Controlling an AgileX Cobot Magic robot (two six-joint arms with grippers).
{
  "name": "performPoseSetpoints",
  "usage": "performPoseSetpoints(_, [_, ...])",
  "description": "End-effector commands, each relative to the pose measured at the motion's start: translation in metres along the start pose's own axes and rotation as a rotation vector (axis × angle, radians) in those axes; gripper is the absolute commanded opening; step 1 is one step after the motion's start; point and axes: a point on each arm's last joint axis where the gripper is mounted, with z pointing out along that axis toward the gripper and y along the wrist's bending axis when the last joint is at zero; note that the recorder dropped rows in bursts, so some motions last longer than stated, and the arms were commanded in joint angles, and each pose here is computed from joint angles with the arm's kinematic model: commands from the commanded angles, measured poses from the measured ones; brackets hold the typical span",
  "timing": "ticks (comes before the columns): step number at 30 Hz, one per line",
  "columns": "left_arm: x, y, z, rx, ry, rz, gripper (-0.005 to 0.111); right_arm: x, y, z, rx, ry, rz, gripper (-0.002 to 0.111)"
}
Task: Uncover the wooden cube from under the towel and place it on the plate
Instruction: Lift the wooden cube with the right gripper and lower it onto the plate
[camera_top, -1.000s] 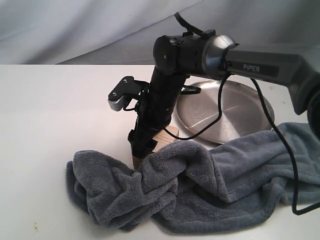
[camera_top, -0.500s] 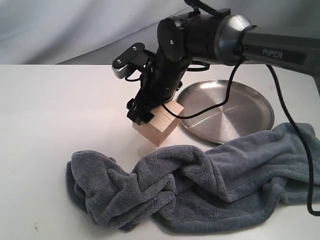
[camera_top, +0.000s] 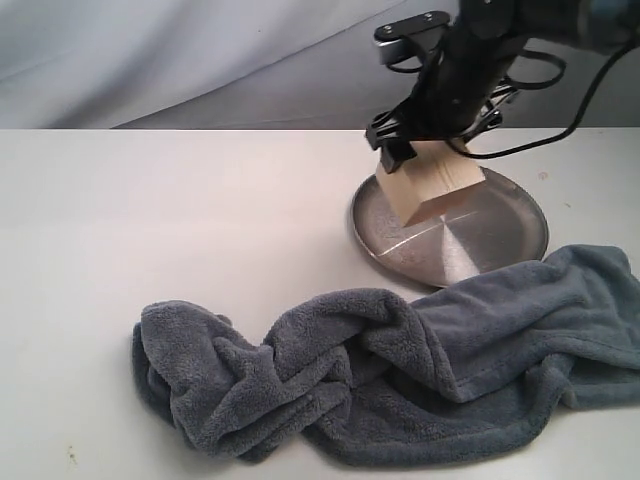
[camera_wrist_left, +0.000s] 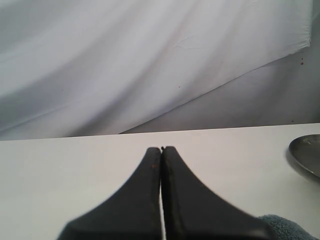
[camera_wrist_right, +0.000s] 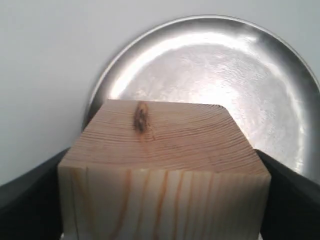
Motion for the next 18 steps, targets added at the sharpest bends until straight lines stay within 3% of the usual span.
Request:
performPoseSetpoints(1, [0.0, 0.0, 0.0, -0.003, -0.011, -0.005, 0.0, 0.001, -0.028, -0.005, -0.005, -0.011, 0.096, 0.047])
performPoseSetpoints(12, [0.0, 0.0, 0.0, -0.003, -0.011, -0.005, 0.0, 0.015, -0.031, 0.063, -0.009, 0.118, 0.1, 0.047])
performPoseSetpoints(18, [0.0, 0.0, 0.0, -0.003, -0.011, -0.005, 0.0, 0.014, -0.031, 0.072, -0.007, 0.101, 0.117, 0.047])
